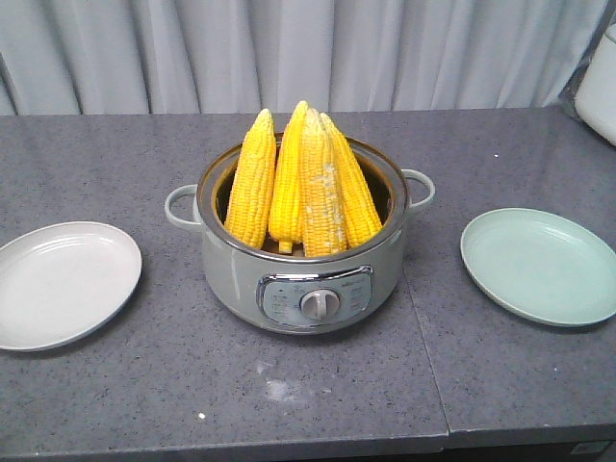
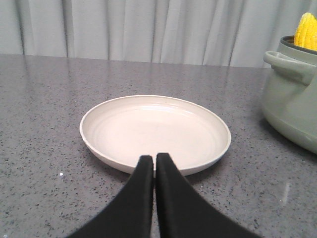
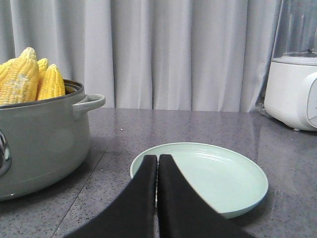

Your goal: Distribute corn equally

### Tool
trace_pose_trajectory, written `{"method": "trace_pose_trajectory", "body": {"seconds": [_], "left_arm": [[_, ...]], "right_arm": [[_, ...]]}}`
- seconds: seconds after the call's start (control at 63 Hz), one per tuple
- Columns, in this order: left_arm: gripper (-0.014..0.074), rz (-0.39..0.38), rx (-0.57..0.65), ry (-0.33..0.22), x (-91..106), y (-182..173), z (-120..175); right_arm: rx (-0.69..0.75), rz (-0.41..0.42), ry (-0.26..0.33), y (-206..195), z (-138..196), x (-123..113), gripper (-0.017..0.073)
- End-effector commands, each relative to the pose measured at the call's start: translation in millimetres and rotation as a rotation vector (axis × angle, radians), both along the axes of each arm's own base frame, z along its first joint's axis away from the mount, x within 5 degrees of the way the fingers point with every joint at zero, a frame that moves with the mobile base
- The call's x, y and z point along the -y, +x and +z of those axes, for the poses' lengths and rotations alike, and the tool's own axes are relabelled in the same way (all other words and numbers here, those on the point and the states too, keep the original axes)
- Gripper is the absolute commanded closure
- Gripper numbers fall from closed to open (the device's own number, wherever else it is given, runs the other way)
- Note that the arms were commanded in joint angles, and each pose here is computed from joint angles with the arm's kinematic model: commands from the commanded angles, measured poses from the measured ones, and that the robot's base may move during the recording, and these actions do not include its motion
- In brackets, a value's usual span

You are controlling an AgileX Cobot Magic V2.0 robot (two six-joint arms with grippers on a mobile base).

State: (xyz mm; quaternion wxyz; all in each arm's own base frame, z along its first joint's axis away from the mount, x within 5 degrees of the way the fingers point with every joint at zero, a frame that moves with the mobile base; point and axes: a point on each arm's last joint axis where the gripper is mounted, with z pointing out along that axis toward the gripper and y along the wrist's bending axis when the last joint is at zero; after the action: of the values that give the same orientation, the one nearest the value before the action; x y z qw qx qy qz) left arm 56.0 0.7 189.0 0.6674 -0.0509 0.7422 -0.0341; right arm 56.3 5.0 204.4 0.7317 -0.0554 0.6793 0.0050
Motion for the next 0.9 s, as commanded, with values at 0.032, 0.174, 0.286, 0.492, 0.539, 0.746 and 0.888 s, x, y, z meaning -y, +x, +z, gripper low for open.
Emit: {"method": "trace_pose_trajectory", "body": {"seconds": [0.032, 0.174, 0.286, 0.492, 0.539, 0.746, 0.888], "left_arm": [[0.0599, 0.003, 0.107, -0.008, -0.1, -1.6, 14.8], [0.0599, 0.003, 0.107, -0.008, -0.1, -1.6, 14.8], [0.0599, 0.003, 0.107, -0.008, -0.1, -1.6, 14.8], [0.0599, 0.003, 0.107, -0.008, -0.1, -1.6, 14.8], [0.0599, 0.003, 0.107, -0.008, -0.1, -1.6, 14.8], [0.0599, 0.003, 0.107, -0.008, -0.1, -1.6, 14.8], [0.0599, 0.003, 0.107, -0.008, -0.1, -1.6, 14.8]], "right_arm": [[0.072, -0.006, -0.009, -0.6, 1.5, 0.1, 0.0564], [0.072, -0.006, -0.009, -0.6, 1.5, 0.1, 0.0564], [0.072, -0.006, -0.009, -0.6, 1.5, 0.1, 0.0564], [0.072, -0.006, -0.009, -0.6, 1.5, 0.1, 0.0564], [0.072, -0.006, -0.009, -0.6, 1.5, 0.1, 0.0564], [0.072, -0.006, -0.009, -0.6, 1.5, 0.1, 0.0564], [0.072, -0.006, -0.009, -0.6, 1.5, 0.1, 0.0564]]}}
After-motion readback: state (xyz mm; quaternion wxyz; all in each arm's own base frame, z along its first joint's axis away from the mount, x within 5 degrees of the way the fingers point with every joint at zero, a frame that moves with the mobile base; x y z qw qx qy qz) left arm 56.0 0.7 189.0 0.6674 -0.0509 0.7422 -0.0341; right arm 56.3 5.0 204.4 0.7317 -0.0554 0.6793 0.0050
